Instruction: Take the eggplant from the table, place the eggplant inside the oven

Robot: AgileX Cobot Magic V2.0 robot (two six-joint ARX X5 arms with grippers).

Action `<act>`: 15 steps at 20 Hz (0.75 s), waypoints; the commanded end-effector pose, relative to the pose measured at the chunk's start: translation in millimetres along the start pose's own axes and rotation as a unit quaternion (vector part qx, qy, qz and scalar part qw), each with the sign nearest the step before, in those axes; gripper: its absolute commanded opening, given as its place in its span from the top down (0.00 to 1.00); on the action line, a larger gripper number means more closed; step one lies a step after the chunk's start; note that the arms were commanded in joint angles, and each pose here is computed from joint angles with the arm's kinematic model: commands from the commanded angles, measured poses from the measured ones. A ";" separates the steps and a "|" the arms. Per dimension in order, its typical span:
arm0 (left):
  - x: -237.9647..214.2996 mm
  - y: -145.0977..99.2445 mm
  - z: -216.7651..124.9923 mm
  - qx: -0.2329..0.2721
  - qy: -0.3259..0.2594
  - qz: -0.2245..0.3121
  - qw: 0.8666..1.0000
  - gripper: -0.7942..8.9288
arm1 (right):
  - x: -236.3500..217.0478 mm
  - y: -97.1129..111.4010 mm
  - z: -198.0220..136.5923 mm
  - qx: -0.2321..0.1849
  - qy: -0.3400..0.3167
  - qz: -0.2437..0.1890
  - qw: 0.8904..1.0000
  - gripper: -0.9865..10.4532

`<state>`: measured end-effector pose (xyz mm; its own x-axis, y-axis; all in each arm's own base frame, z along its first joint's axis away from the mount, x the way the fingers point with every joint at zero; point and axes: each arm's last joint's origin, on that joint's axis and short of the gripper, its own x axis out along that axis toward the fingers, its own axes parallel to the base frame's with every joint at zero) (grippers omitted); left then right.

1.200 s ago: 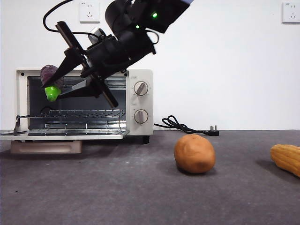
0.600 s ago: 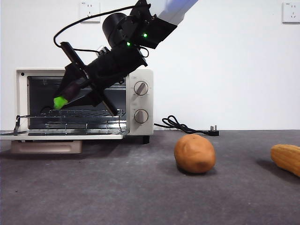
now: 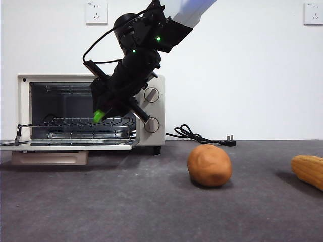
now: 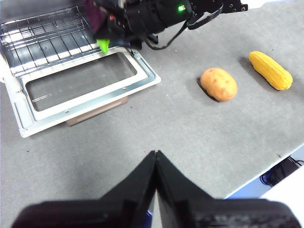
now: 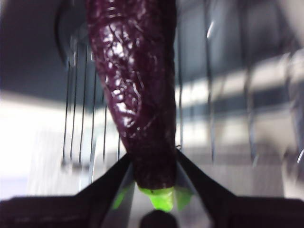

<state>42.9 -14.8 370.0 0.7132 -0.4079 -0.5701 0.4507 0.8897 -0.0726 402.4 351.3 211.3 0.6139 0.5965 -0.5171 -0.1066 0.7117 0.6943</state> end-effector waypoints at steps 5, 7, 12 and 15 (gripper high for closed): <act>-1.5 -1.2 -3.4 0.010 0.003 -0.002 1.000 0.92 | 5.9 3.4 1.0 -0.033 -0.043 0.020 0.998 0.91; -1.9 -1.3 -3.7 0.011 0.002 -0.002 1.000 0.92 | 5.9 2.7 0.9 -0.035 -0.045 0.014 0.998 0.84; -2.0 -1.5 -4.3 0.011 0.005 -0.003 1.000 0.92 | 6.0 1.7 0.5 -0.035 -0.045 0.006 0.998 0.72; -2.1 -1.5 -4.3 0.011 0.005 -0.003 1.000 0.92 | 6.1 -0.7 -0.7 -0.034 -0.043 -0.010 0.998 0.72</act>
<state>39.3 -14.3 368.5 0.7058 -0.4069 -0.5799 0.4556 0.8876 -0.0682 405.0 353.0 213.3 0.6809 0.5556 -0.4771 -0.1415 0.7390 0.6586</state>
